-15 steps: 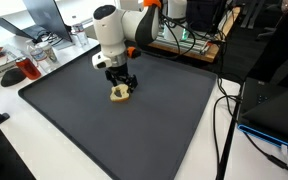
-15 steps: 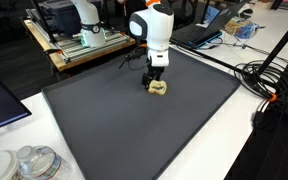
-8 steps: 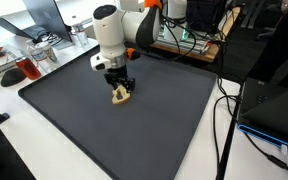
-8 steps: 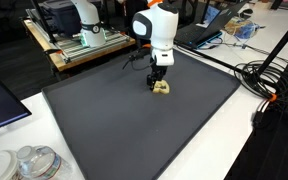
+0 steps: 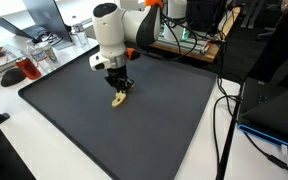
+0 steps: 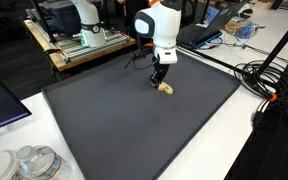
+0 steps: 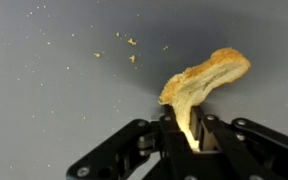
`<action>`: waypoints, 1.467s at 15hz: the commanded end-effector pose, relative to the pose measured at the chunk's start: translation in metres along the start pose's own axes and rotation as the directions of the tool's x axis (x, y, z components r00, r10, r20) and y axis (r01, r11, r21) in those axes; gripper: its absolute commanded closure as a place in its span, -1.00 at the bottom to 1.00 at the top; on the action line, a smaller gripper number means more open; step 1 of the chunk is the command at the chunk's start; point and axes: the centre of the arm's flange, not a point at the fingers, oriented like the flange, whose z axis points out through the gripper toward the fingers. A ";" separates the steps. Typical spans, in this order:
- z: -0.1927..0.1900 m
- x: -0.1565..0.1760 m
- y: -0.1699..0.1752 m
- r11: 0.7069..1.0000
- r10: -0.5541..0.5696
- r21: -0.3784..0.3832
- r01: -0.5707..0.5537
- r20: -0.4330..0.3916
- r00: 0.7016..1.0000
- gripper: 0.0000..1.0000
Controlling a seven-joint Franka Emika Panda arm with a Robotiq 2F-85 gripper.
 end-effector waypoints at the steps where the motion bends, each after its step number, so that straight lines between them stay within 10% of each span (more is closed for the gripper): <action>1: 0.006 0.002 -0.001 1.000 -0.004 -0.008 0.004 0.015 1.000 0.92; 22: -0.006 -0.011 -0.002 0.999 -0.025 0.020 0.024 0.019 1.000 0.92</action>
